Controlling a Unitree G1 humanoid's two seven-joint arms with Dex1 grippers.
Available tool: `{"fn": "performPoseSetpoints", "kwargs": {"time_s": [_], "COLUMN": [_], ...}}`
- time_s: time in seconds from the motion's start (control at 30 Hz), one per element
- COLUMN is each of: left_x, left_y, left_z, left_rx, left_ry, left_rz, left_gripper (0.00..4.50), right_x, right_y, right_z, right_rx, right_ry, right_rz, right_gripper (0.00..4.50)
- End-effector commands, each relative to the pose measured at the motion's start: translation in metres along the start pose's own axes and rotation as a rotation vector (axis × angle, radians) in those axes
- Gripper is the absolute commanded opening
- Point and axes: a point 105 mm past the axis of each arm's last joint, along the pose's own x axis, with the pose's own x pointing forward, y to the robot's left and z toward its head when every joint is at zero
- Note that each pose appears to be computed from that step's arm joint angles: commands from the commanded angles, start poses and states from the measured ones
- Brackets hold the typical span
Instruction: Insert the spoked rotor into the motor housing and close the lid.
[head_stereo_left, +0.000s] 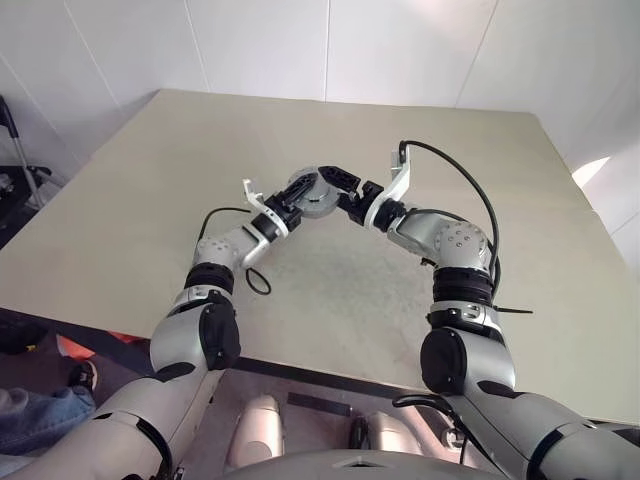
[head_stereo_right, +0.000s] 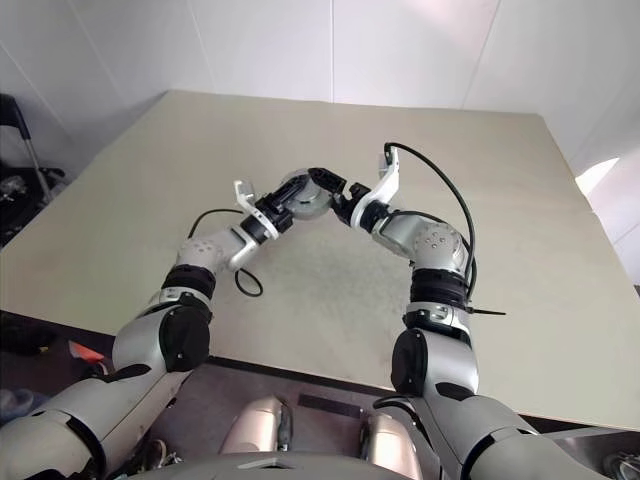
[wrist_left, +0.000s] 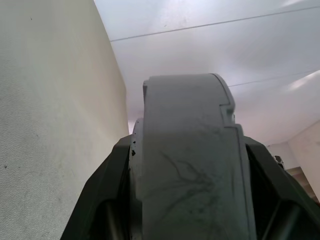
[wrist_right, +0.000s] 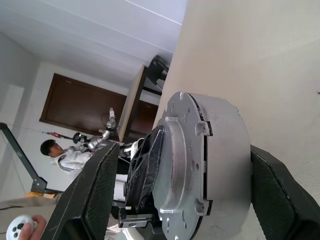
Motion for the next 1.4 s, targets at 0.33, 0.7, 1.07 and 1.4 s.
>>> {"fn": "performPoseSetpoints", "kwargs": {"time_s": [0.33, 0.7, 1.07, 1.4], "left_x": [-0.046, -0.133, -0.179, -0.213], "left_y": [0.01, 0.038, 0.038, -0.001], "left_z": [0.068, 0.138, 0.176, 0.217], "left_rx": [0.052, 0.11, 0.259, 0.511], "left_ry": [-0.277, -0.623, -0.78, -0.905], "left_rz": [0.077, 0.365, 0.621, 0.687], "left_gripper": [2.1, 2.1, 4.08, 4.33], "right_x": [0.004, 0.01, 0.015, 0.02], "right_y": [0.021, 0.019, 0.017, -0.001], "right_z": [0.015, 0.009, 0.005, -0.004], "right_rx": [-0.061, -0.073, -0.077, -0.201], "right_ry": [-0.055, -0.03, -0.006, 0.03], "right_rz": [0.063, 0.058, 0.052, -0.012], "right_gripper": [4.37, 4.37, 4.37, 4.37]}}
